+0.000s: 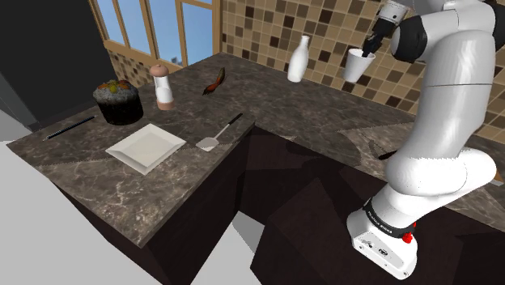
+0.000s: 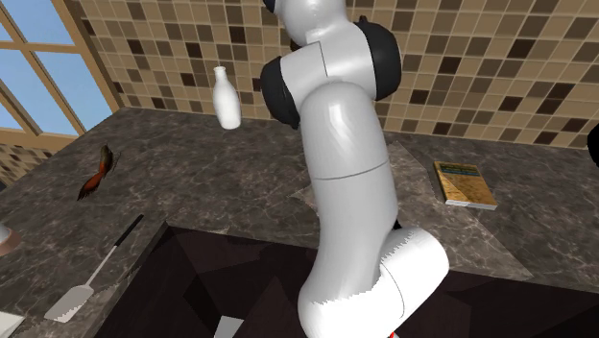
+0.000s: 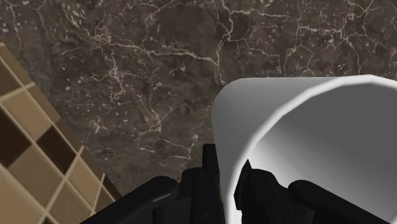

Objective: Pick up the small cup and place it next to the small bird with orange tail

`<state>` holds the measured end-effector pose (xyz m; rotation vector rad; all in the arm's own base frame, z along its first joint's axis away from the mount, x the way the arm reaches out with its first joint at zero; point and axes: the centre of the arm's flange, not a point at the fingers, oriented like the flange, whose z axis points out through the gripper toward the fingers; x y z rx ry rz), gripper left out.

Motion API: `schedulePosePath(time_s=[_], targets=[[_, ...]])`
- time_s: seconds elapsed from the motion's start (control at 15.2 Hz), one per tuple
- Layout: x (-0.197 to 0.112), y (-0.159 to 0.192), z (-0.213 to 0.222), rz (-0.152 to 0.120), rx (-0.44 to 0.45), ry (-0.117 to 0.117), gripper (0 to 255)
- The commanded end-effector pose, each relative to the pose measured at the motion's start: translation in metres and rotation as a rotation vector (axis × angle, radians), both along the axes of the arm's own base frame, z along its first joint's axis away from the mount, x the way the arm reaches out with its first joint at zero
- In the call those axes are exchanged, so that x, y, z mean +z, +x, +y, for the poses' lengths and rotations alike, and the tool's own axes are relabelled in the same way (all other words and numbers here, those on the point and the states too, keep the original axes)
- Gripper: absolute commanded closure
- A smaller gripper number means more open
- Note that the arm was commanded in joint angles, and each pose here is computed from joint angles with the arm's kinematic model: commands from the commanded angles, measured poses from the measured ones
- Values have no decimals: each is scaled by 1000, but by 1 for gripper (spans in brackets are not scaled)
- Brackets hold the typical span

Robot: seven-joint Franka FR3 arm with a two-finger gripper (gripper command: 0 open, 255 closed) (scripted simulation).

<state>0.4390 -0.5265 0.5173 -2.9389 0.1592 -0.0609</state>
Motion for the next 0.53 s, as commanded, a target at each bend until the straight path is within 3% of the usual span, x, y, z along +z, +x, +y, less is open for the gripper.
schedulePosePath(time_s=[0.0,0.26,0.46], targets=[[12,0,-1,0,0,0,255],[32,0,-1,0,0,0,255],[32,18,34,0,0,0,255]])
